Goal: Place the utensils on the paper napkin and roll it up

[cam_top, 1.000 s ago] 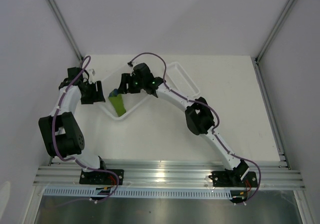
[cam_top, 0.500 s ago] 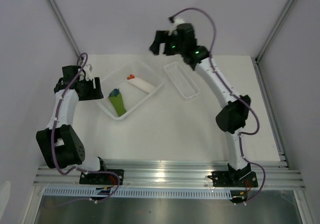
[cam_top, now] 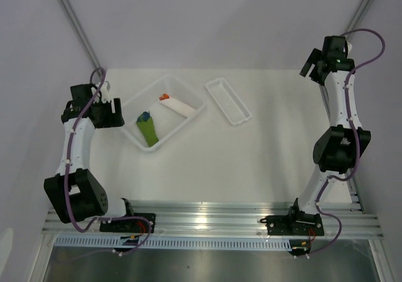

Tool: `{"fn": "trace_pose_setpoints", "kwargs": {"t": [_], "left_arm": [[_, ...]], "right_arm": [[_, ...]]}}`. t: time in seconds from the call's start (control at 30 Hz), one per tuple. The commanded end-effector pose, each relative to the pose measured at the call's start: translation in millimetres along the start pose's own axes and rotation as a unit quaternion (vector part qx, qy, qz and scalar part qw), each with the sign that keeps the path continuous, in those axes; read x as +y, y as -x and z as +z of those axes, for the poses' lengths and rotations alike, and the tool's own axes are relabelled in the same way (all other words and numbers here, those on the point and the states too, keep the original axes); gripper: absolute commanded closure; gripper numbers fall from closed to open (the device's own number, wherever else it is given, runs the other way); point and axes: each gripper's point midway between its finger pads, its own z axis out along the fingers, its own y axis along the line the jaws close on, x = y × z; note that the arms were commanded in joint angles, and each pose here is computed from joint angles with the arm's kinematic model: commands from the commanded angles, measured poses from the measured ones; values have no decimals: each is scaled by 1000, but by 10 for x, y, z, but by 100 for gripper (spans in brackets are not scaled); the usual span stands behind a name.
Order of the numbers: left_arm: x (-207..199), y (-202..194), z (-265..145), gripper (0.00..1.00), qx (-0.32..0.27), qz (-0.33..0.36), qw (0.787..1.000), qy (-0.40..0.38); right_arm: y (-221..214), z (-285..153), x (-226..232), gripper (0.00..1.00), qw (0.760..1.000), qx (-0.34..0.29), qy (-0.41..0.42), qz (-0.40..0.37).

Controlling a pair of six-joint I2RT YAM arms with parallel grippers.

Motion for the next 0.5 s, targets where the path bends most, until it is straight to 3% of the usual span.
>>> {"fn": "trace_pose_setpoints", "kwargs": {"t": [0.0, 0.47], "left_arm": [[43, -126, -103, 19, 10, 19, 1000, 11], [-39, -427, -254, 18, 50, 42, 998, -6]], "right_arm": [[79, -284, -74, 0, 1000, -22, -14, 6], [52, -181, 180, 1, 998, -42, 47, 4]]}}
